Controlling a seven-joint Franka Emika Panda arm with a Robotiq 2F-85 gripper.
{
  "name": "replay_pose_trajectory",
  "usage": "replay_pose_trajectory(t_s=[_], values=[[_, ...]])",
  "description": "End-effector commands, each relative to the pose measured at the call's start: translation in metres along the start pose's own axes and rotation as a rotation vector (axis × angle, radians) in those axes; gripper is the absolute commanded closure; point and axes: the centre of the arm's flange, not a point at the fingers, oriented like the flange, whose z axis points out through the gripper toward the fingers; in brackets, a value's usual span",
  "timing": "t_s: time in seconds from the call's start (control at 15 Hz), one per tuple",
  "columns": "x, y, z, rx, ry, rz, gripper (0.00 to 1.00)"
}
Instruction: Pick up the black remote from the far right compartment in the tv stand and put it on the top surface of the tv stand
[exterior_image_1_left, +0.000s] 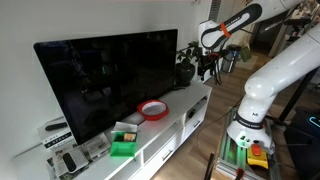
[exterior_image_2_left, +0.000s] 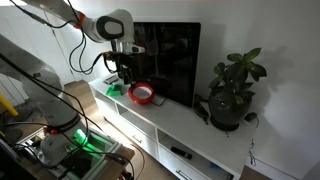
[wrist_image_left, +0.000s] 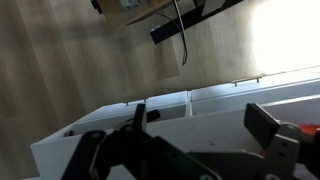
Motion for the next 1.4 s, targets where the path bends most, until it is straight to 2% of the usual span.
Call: replay_pose_trajectory(t_s=[0.0,0.07,0.13,0.27,0.4,0.6,0.73,0.93,1.0,1.07,1.2,1.33], values=[[0.045,0.023,0.035,0.019,-0.049,0.061,0.00],[0.061,0.038,0.052,0.057,-0.063,0.057,0.00],[0.066,0.049,0.064,0.069,-0.044,0.064,0.00],[0.080,0.076,0.097,0.118,-0.072,0.089,0.00],[0.092,0.101,0.134,0.169,-0.081,0.062,0.00],[0.104,0.134,0.187,0.230,-0.185,0.092,0.00],[0.107,0.160,0.217,0.281,-0.225,0.089,0.00],[0.116,0.201,0.263,0.297,-0.186,0.062,0.00],[0.123,0.215,0.269,0.351,-0.150,0.075,0.00],[0.090,0.183,0.246,0.301,-0.183,0.079,0.00],[0.091,0.194,0.259,0.307,-0.192,0.083,0.00],[0.092,0.190,0.256,0.307,-0.189,0.080,0.00]])
